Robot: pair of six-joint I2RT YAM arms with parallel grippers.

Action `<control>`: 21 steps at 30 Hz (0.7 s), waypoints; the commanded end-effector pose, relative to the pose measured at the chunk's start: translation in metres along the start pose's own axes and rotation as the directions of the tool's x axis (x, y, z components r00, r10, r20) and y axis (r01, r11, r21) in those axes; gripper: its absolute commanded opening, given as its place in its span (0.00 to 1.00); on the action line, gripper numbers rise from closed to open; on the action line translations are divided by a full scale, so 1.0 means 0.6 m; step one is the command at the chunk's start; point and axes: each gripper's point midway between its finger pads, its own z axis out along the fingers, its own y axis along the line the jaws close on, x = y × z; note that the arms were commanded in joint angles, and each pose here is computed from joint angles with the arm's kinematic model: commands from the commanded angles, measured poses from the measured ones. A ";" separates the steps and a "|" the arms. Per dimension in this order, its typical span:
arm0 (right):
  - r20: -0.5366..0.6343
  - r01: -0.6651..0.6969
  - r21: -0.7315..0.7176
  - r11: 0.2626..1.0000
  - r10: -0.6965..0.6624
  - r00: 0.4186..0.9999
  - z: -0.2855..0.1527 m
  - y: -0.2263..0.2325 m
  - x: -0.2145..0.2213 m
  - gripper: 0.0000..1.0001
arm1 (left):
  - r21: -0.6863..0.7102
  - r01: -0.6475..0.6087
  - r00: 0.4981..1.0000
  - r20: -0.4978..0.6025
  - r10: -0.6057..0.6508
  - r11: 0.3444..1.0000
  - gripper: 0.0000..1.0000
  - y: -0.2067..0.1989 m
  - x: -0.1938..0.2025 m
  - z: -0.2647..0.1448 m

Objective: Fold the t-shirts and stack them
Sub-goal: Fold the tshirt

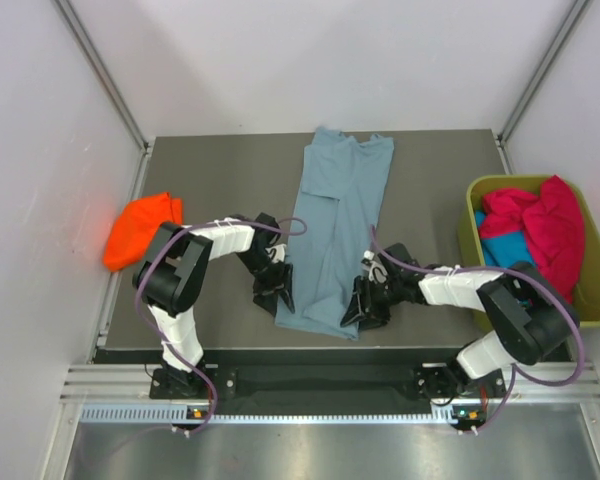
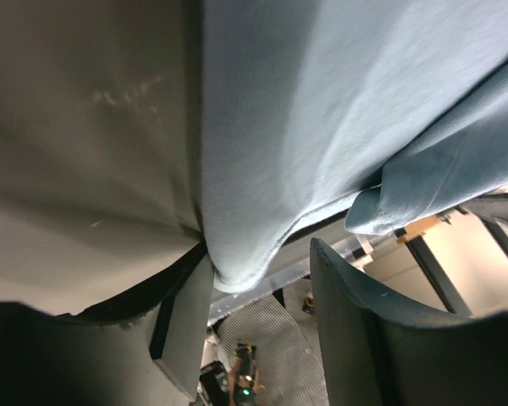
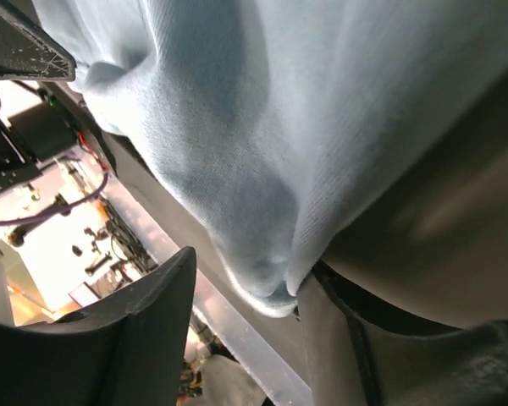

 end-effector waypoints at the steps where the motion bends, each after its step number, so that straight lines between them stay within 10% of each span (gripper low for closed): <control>1: -0.009 0.009 0.069 0.998 -0.009 1.000 0.020 -0.024 0.013 0.46 | 0.030 0.003 1.000 0.008 -0.004 1.000 0.54 -0.004 0.007 0.003; 9: -0.004 0.035 0.095 0.995 -0.035 0.999 0.025 -0.019 0.012 0.00 | 0.074 0.006 1.000 0.003 -0.006 0.997 0.14 -0.012 0.022 -0.001; 21: 0.011 0.173 0.170 0.970 -0.178 0.984 -0.042 -0.040 0.028 0.00 | 0.189 -0.150 0.989 0.027 0.148 0.970 0.00 -0.087 0.048 -0.015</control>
